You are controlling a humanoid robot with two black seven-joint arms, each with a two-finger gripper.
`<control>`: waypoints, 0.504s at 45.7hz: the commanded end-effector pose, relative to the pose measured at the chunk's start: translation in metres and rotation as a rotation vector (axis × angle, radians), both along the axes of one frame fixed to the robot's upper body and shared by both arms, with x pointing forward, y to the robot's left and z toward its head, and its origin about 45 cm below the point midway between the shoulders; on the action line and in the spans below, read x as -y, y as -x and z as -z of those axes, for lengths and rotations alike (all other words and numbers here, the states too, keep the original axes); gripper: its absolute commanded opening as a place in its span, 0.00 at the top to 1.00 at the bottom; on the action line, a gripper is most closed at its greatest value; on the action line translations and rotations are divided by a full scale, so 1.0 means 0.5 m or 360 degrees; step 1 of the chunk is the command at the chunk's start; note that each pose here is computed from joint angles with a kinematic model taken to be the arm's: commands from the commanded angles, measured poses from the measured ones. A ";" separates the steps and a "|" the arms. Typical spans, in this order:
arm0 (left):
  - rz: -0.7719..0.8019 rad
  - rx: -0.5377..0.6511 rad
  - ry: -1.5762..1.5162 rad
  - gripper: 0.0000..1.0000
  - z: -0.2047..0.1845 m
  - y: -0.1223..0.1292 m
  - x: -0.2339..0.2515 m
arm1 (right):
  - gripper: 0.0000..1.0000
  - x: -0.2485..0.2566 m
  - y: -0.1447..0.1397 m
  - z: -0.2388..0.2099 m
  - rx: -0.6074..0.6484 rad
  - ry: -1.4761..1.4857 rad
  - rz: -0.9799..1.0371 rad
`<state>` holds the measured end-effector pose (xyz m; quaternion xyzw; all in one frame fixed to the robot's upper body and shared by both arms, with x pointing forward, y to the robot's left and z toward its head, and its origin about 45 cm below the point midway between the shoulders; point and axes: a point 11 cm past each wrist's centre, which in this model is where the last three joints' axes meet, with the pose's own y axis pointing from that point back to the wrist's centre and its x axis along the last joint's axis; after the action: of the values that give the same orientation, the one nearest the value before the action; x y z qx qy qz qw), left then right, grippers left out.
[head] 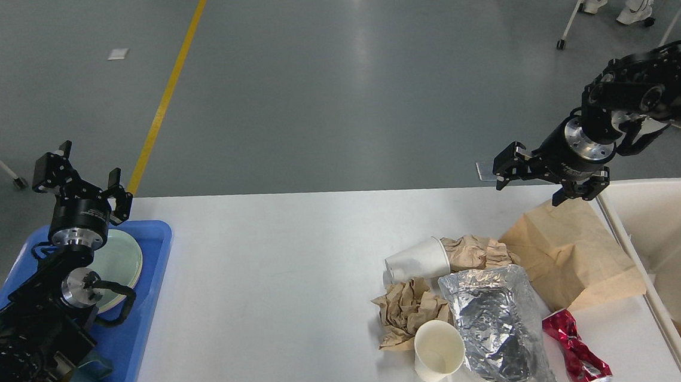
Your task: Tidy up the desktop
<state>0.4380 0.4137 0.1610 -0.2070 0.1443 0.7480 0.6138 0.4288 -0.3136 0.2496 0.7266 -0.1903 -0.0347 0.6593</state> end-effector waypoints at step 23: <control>0.0001 0.0000 -0.0001 0.04 0.000 0.000 0.000 | 0.00 0.025 0.015 -0.011 -0.0176 0.0135 -0.0113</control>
<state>0.4380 0.4137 0.1610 -0.2069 0.1442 0.7480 0.6139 0.4299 -0.3039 0.3064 0.7244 -0.1219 -0.0303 0.6778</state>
